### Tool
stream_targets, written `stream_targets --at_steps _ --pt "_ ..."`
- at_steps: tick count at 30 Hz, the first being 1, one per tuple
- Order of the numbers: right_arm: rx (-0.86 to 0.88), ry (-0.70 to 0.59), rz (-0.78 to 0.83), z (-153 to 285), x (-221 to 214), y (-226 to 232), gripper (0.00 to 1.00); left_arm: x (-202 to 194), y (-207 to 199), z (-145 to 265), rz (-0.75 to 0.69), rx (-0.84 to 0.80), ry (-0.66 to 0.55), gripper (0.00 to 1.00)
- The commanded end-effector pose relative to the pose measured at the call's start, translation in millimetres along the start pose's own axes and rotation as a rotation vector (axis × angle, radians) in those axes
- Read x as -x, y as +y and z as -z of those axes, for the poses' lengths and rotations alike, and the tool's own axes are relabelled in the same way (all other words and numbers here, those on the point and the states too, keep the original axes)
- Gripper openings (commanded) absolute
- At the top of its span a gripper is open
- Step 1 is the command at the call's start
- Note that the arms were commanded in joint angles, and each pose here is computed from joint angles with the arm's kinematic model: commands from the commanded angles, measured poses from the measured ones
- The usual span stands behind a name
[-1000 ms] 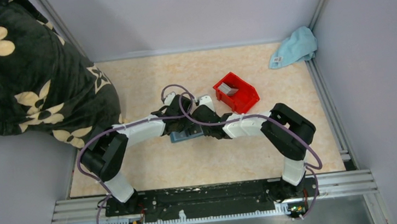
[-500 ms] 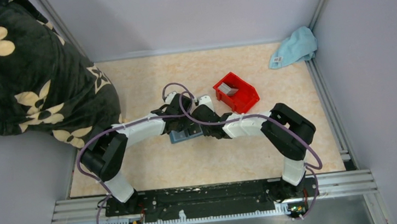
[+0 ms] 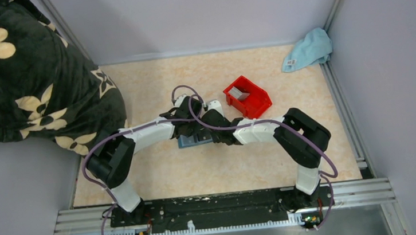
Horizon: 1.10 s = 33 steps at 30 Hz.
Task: Put the credit cards into the card holder
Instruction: Insert the credit card into the card holder.
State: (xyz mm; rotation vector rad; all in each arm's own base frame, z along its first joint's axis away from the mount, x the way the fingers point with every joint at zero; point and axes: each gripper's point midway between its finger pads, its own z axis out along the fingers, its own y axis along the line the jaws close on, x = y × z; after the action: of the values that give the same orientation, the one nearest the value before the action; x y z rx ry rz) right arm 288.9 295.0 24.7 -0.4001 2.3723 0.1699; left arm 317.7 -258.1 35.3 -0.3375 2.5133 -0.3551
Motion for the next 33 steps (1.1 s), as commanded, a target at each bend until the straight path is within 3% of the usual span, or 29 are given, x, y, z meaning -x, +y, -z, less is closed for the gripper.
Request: stream_targets --at_steps 1,33 --pt "0.075 -0.045 0.04 3 20 24 0.07 -3 -19 -3 -0.033 -0.05 0.019 0.47" --pt "0.092 -0.073 0.053 6 32 30 0.09 -36 -52 -4 -0.094 -0.132 0.085 0.45"
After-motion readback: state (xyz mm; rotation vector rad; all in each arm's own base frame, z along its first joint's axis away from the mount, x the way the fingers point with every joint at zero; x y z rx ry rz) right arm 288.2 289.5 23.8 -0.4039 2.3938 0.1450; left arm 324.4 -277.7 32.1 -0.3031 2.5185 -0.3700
